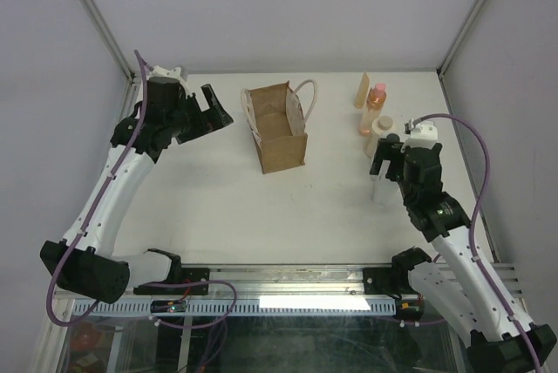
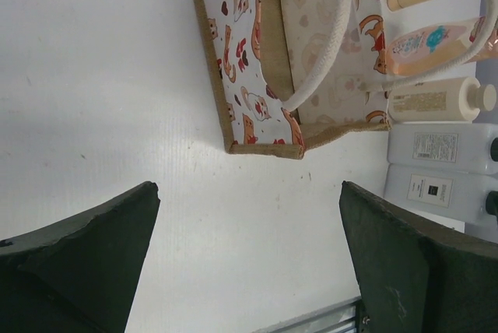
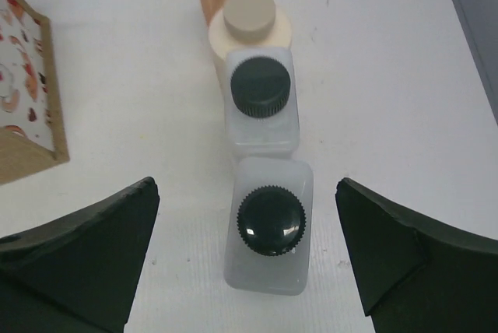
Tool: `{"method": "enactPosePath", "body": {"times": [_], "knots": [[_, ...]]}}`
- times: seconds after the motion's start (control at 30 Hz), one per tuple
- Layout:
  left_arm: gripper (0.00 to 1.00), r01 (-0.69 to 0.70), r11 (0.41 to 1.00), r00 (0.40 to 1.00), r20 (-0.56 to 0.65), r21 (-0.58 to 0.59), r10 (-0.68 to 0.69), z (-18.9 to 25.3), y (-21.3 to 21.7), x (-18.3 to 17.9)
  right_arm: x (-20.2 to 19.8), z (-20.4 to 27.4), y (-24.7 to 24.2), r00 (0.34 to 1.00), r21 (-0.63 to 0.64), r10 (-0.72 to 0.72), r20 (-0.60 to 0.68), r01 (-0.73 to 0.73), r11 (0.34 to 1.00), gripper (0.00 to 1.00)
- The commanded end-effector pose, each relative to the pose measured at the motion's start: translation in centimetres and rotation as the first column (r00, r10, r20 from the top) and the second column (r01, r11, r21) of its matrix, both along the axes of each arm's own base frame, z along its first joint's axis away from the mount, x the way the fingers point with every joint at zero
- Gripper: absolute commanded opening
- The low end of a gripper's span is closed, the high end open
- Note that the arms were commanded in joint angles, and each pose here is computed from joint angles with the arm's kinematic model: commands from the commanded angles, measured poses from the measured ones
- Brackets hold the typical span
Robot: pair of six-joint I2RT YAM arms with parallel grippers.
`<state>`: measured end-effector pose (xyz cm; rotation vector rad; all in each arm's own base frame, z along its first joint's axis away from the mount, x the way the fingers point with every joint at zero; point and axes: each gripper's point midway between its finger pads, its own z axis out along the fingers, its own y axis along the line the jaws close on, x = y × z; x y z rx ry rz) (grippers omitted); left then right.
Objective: Take the personal care products out of the canvas bag
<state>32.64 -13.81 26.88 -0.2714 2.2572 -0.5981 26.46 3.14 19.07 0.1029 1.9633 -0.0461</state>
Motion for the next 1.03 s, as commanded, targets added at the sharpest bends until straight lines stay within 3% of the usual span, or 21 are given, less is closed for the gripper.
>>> {"method": "enactPosePath", "body": {"times": [0.0, 0.2, 0.43, 0.67, 1.0], "knots": [[0.99, -0.017, 1.0, 0.995, 0.101, 0.011, 0.016, 2.9, 0.6, -0.1, -0.1, 7.9, 1.6, 0.983, -0.001, 0.132, 0.129, -0.133, 0.991, 0.99], [0.99, -0.039, 0.998, 0.946, 0.323, 0.048, 0.021, 11.8, 2.1, -0.5, -3.6, 23.1, 4.9, 0.858, 0.044, 0.337, 0.389, -0.382, 0.923, 0.99], [0.99, -0.107, 0.994, 0.85, 0.522, 0.03, 0.076, 20.1, 4.0, -1.8, -7.2, 32.8, 3.8, 0.748, 0.064, 0.287, 0.599, -0.402, 0.913, 0.99], [0.99, -0.144, 0.99, 0.751, 0.652, 0.01, 0.103, 24.8, 5.3, -3.6, -8.5, 35.5, 3.1, 0.703, 0.061, 0.259, 0.663, -0.395, 0.917, 0.99], [0.99, -0.169, 0.985, 0.746, 0.657, 0.027, 0.11, 24.6, 5.9, -3.8, -8.0, 34.3, 2.5, 0.735, 0.097, 0.216, 0.642, -0.357, 0.929, 0.99]]}}
